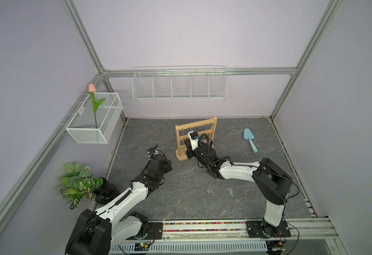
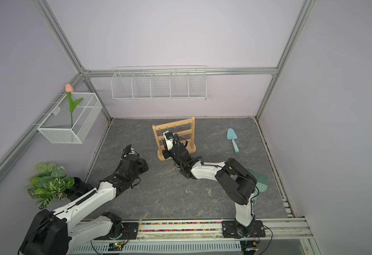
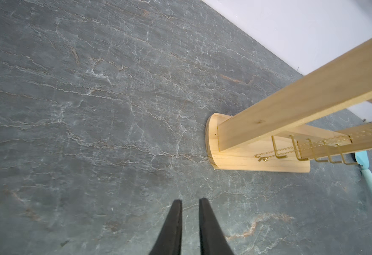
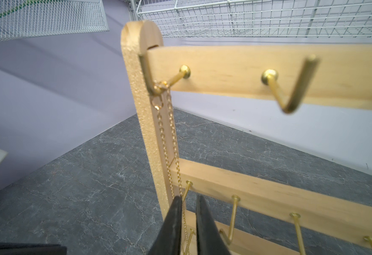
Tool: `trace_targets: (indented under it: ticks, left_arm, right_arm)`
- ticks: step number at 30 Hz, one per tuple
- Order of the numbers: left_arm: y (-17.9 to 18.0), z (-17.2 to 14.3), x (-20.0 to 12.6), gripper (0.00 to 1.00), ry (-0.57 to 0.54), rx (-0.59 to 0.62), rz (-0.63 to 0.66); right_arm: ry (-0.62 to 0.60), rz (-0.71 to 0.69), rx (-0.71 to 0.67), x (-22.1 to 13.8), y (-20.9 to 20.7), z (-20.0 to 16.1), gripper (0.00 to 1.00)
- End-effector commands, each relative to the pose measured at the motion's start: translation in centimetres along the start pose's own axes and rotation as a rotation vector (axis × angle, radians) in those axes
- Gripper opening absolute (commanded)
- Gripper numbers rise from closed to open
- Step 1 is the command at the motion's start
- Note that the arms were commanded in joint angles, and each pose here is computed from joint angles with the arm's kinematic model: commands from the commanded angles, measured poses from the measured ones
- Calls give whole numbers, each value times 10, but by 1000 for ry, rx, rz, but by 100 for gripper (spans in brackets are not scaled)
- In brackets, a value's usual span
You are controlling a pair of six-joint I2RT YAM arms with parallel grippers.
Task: Hang the necklace on the jewelry display stand
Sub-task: Adjust the necklace on the stand.
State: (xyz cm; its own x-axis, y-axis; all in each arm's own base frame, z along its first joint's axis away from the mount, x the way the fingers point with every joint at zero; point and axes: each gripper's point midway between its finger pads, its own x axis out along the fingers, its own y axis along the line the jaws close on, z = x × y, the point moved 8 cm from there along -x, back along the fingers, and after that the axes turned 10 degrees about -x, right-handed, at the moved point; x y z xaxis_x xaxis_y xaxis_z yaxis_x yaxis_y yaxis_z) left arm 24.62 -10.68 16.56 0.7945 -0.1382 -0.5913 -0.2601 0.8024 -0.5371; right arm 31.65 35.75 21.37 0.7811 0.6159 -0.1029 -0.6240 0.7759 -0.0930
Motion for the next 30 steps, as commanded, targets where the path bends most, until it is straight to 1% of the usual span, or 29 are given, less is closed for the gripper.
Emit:
trace_targets:
  ticks: [1, 15, 21, 30]
  left_arm:
    - [-4, 5, 0, 18, -11, -6, -12]
    - [-4, 6, -2, 18, -16, -1, -8]
    - [-4, 5, -1, 18, -16, -2, -8]
    - [-3, 5, -1, 18, -16, -5, -5]
  right_arm:
    - [-64, -8, 6, 1, -1, 18, 16]
    - [-51, -1, 9, 12, -1, 17, 13]
    - [-47, 0, 13, 11, -1, 14, 7]
    - [-31, -1, 14, 9, -1, 7, 7]
